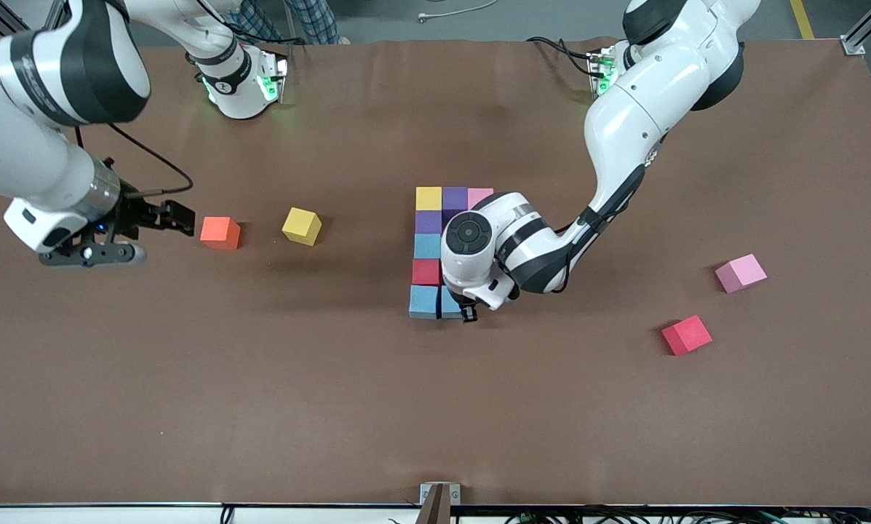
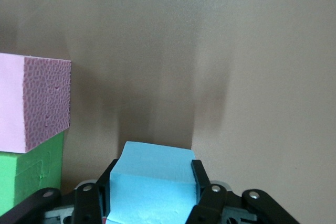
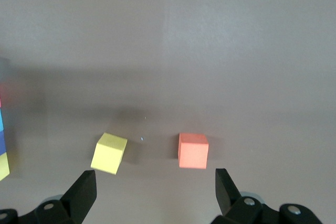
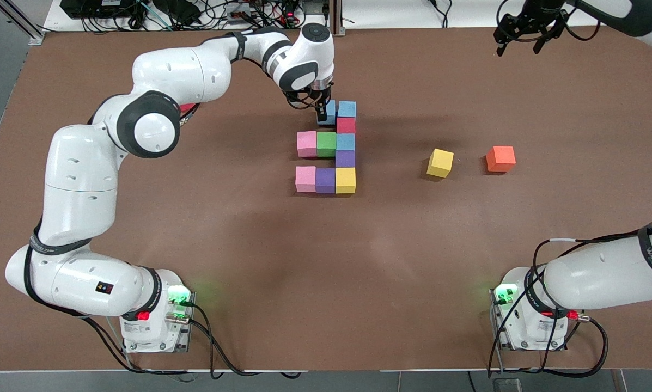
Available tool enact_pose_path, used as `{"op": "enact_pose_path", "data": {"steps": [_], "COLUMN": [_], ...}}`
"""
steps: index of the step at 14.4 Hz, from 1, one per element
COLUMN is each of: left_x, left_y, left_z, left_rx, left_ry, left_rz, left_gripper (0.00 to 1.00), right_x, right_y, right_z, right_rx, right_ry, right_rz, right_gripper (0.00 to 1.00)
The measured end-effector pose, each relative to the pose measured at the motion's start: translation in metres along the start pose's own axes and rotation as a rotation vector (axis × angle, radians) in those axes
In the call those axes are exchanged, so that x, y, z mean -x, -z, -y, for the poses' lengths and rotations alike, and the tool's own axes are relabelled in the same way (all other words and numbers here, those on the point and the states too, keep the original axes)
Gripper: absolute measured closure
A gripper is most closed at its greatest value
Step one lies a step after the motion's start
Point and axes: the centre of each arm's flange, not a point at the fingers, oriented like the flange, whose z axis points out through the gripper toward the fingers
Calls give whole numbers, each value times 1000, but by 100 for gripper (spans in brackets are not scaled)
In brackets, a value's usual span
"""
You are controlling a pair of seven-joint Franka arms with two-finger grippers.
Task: Arrange 11 blocks into digit 3
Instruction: 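Release blue and withdraw the right gripper while the left gripper holds blue, then release the blue cube and move the left gripper toward the red cube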
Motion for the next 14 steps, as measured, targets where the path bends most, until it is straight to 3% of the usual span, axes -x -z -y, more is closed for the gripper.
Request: {"op": "enact_pose_path", "data": {"steps": [5, 11, 14], "left_x": [1, 1, 2], "left_y": [-6, -5, -5], "left_z": [1, 2, 2], "left_rx": [-4, -3, -3], "left_ry": [0, -2, -2], "left_rz": [7, 9, 9], "left_gripper": [42, 42, 41], "right_x": [31, 39, 49], "right_y": [24, 34, 73], "right_z": [-16, -19, -22], "right_rx": [5, 9, 10], "right_ry": [-27, -35, -42], "right_rz": [-6, 5, 27], "right_gripper": [0, 0, 0]}}
